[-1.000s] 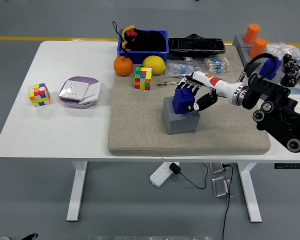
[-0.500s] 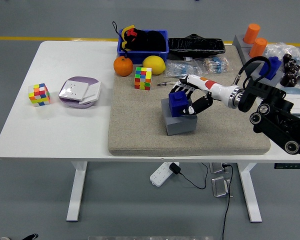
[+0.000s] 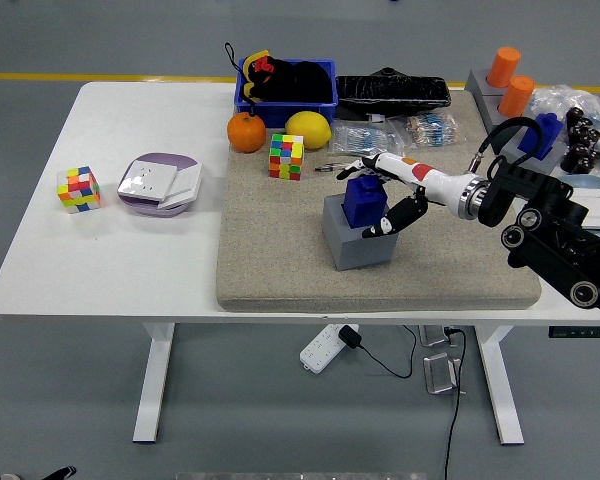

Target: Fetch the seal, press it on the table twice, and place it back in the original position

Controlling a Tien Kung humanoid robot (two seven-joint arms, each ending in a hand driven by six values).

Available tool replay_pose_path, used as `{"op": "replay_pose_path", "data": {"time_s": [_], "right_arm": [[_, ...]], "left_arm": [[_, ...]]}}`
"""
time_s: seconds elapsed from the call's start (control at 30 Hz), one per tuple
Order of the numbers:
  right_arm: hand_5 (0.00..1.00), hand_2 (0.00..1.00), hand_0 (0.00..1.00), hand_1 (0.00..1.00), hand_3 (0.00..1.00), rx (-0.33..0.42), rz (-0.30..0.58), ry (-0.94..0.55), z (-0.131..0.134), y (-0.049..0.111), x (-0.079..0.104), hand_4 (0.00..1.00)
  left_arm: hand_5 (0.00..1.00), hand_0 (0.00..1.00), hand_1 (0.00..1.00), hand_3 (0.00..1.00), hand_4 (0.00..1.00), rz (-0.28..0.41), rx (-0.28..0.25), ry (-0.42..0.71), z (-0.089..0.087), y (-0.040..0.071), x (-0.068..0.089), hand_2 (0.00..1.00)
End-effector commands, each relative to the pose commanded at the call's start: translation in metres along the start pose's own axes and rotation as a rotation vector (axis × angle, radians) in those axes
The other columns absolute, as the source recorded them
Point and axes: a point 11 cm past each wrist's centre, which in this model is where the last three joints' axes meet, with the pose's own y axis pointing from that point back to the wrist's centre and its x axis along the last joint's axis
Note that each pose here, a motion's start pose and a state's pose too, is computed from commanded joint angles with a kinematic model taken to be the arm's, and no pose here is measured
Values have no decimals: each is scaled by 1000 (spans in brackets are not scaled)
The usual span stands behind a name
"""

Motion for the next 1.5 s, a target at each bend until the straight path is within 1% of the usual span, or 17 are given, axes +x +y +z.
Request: {"op": "replay_pose_path", "data": {"time_s": [0.27,0.5,0.6,0.63,0.8,0.83,0.97,1.0,1.03,1.2,1.23,1.4,1.43,1.5], "right_arm": [[81,770,776,772,835,5,21,-20,2,4,4,998],[99,772,784,782,842,-28,58,-95,23,17,11,998],[99,772,784,782,842,-34,79,-165,33,24,13,998],[303,864,882,877,928,-34,88,-190,36,26,13,998],[303,864,882,877,928,-42,150,-363,56,43,18,998],[418,911,905,899,963,-40,168,-418,61,48,19,998],[418,911,905,899,963,-28,213,-587,75,64,20,998],[418,911,905,899,963,-26,217,-610,77,66,20,998],[569,923,910,910,972,-26,225,-643,81,69,18,998],[569,923,910,910,972,-15,264,-806,94,82,14,998],[643,926,914,914,969,-21,279,-825,98,85,13,998],[643,926,914,914,969,-56,338,-914,119,100,5,998],[645,907,908,904,939,-63,344,-926,122,103,3,998],[645,907,908,904,939,-80,354,-950,128,108,-2,998]], "left_arm": [[435,811,804,815,693,1,3,2,-1,0,0,776],[436,811,804,815,693,3,6,0,-3,0,2,776],[436,811,804,815,693,2,8,-1,-4,0,1,776],[435,811,804,815,693,2,8,-2,-4,0,1,776],[435,811,804,815,693,4,6,-4,-3,0,2,776],[435,810,804,815,694,4,7,-6,-3,0,2,775],[435,810,804,815,694,5,14,-8,-6,-1,3,775],[435,810,804,815,694,5,15,-9,-7,-1,3,775],[436,812,804,815,694,6,17,-9,-8,-1,3,776],[436,812,804,815,694,5,16,-13,-7,-1,3,776],[435,811,804,814,694,5,15,-13,-7,-1,2,776],[435,811,804,814,694,2,12,-11,-6,-1,0,776],[438,812,804,814,694,2,13,-11,-7,-1,0,776],[438,812,804,814,694,2,16,-9,-9,-1,0,776]]}}
